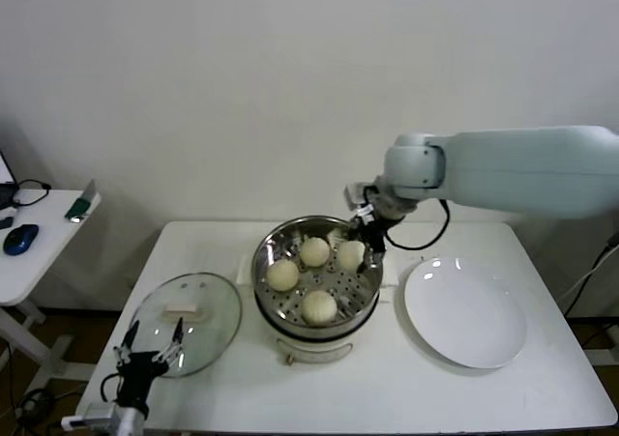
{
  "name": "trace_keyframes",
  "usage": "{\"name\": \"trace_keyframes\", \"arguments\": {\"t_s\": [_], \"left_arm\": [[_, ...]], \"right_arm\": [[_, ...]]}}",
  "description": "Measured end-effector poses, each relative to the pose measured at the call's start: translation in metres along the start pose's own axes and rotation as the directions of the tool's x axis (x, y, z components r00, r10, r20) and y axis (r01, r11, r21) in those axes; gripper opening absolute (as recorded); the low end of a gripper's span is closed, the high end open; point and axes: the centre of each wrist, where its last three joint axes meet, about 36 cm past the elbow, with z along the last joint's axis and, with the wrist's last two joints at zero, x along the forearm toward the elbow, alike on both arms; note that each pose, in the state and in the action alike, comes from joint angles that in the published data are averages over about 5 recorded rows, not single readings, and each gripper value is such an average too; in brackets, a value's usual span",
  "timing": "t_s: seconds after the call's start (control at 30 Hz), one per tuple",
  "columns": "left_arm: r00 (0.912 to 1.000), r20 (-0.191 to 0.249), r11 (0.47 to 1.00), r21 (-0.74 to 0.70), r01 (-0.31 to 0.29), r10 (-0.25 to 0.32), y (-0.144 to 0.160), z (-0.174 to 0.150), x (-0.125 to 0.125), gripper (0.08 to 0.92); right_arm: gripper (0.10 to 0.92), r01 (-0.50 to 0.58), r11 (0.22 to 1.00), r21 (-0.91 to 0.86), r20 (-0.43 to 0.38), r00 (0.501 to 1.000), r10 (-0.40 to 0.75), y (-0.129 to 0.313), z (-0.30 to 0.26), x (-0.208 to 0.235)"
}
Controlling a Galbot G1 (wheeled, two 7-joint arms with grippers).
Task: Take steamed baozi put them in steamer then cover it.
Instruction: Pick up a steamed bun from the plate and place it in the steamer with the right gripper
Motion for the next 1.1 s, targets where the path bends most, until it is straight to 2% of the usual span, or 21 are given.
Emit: {"name": "trace_keyframes", "arguments": {"t_s": [0.33,0.7,0.93,1.1], "left_arm": [[1.0000,-0.004,1.000,-0.002,0.001,-0.001,0.001,0.002,0.000,0.823],[1.0000,-0.002,1.000,-0.005,-0.001,0.001,0.001,0.002,-0.001,0.823],[1.0000,0.001,1.000,-0.006,0.000,0.000,0.001,0.001,-0.001,0.823],[1.0000,0.002,1.000,-0.009,-0.003,0.003,0.001,-0.001,0.000,0.823]], "right_arm": [[0.685,0.017,0.999,0.035,-0.050,0.999,-0.015,-0.001,-0.008,-0.042],[0.690,0.028,0.998,0.064,-0.077,0.997,-0.023,0.002,-0.013,-0.063],[0.807,0.007,0.997,0.074,-0.072,0.997,-0.001,-0.001,-0.015,-0.061],[0.822,-0.008,0.997,0.071,-0.044,0.999,0.011,-0.005,-0.014,-0.049]]}}
